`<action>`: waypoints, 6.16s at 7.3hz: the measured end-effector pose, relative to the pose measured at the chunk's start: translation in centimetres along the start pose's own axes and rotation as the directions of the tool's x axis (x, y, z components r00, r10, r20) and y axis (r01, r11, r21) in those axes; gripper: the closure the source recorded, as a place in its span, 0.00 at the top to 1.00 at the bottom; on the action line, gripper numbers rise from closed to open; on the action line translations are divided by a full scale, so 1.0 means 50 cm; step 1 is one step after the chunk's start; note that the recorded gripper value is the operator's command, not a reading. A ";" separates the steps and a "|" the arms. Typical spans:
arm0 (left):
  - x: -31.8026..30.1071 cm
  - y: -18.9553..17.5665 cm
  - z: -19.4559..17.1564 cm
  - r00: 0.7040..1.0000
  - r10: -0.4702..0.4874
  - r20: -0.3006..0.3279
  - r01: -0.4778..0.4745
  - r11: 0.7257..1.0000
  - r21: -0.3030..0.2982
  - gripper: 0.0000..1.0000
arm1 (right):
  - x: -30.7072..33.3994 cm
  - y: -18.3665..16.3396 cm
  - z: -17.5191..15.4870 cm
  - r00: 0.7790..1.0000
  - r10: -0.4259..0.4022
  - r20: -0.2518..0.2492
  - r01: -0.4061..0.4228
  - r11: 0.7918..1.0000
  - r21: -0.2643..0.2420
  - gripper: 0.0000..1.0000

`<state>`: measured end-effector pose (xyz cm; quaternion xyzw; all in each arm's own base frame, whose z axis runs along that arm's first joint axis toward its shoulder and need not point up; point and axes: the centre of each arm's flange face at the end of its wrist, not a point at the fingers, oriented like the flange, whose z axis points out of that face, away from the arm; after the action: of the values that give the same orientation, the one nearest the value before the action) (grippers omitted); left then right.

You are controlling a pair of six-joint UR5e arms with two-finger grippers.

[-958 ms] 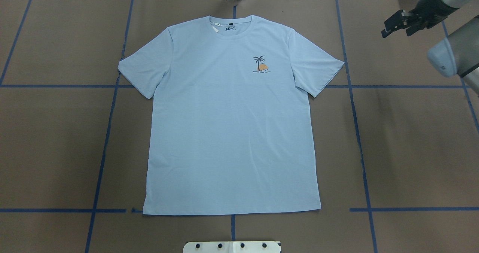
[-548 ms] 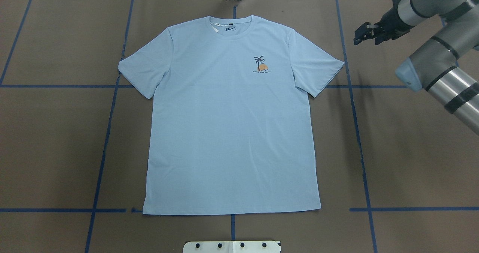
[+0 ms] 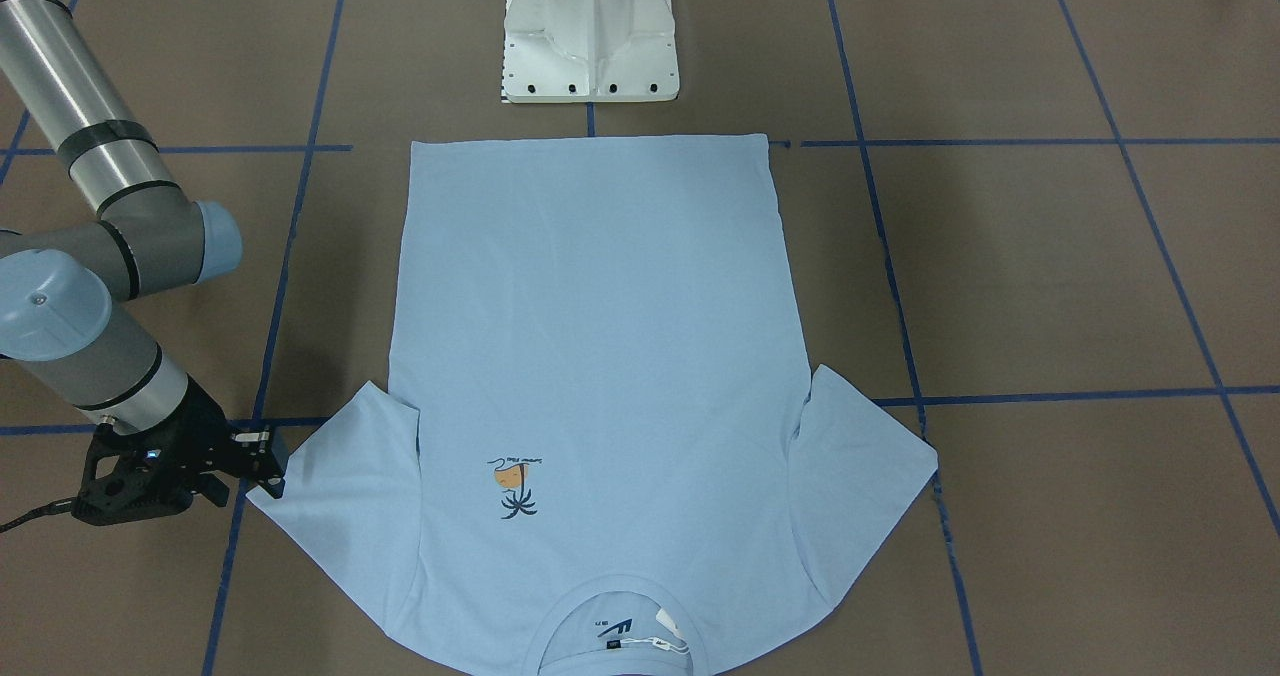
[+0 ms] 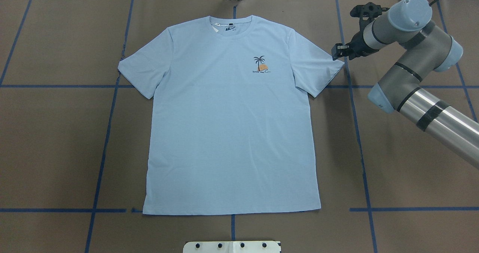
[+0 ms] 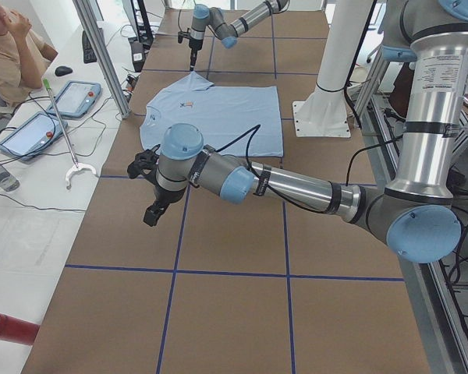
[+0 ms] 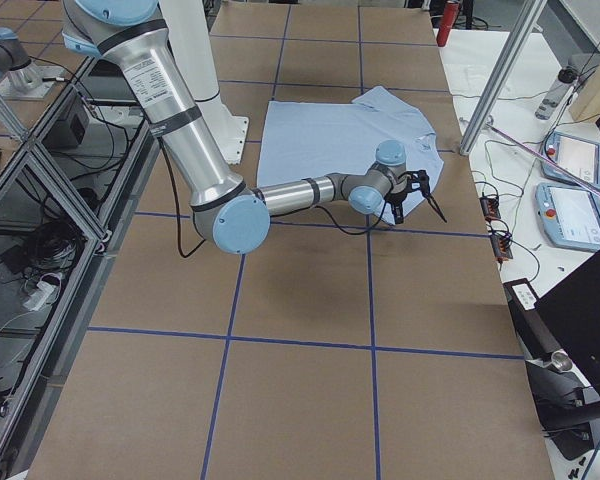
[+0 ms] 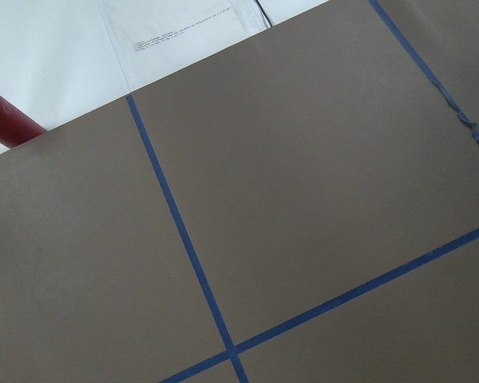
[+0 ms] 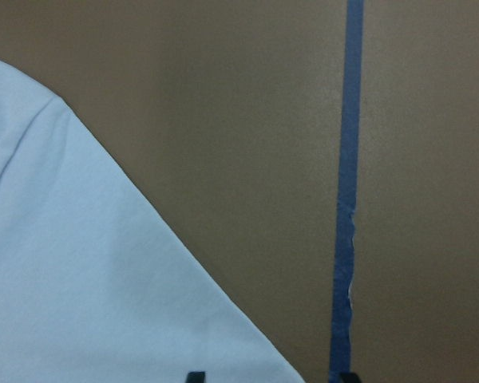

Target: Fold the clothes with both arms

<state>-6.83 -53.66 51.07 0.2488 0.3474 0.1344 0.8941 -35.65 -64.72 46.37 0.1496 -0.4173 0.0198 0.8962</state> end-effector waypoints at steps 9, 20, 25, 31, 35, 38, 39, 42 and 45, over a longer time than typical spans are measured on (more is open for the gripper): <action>0.002 -0.002 -0.002 1.000 0.002 -0.001 -0.002 1.000 0.002 1.00 | 0.012 0.020 0.035 1.000 -0.003 -0.011 0.003 1.000 -0.007 0.00; -0.003 -0.015 0.002 1.000 0.001 -0.001 -0.001 1.000 0.001 1.00 | -0.468 0.017 0.049 0.982 0.154 -0.112 -0.139 0.982 0.131 0.00; -0.002 -0.016 0.001 1.000 0.001 -0.001 -0.001 1.000 0.001 1.00 | -0.523 -0.003 0.067 0.967 0.222 -0.123 -0.202 0.967 0.154 0.00; 0.030 -0.038 0.012 0.999 -0.032 -0.011 0.033 0.999 0.032 1.00 | -0.587 -0.032 0.030 0.973 0.206 -0.101 -0.190 0.970 0.150 1.00; 0.213 -0.127 0.223 0.980 -0.157 -0.122 0.154 0.987 -0.034 1.00 | -0.455 -0.157 -0.148 0.991 0.098 -0.091 -0.102 0.994 -0.032 1.00; 0.335 -0.181 0.378 0.908 -0.393 -0.145 0.395 0.919 -0.018 0.65 | -0.186 -0.199 -0.250 0.999 -0.021 -0.048 0.017 0.996 -0.088 1.00; 0.388 -0.203 0.429 0.880 -0.452 -0.148 0.454 0.891 -0.018 0.64 | -0.137 -0.198 -0.263 0.998 -0.042 -0.045 0.037 0.995 -0.091 1.00; 0.530 -0.251 0.540 0.837 -0.530 -0.140 0.534 0.846 -0.010 0.60 | -0.102 -0.192 -0.266 0.997 -0.054 -0.046 0.050 0.995 -0.092 1.00; 0.587 -0.267 0.605 0.835 -0.538 -0.119 0.543 0.839 0.018 0.59 | -0.096 -0.189 -0.263 0.997 -0.053 -0.050 0.048 0.995 -0.093 1.00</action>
<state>36.10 -63.38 46.82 0.1555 0.4550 -0.1189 0.8687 -27.50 -69.58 32.40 0.1183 -0.3904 -0.0181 0.9128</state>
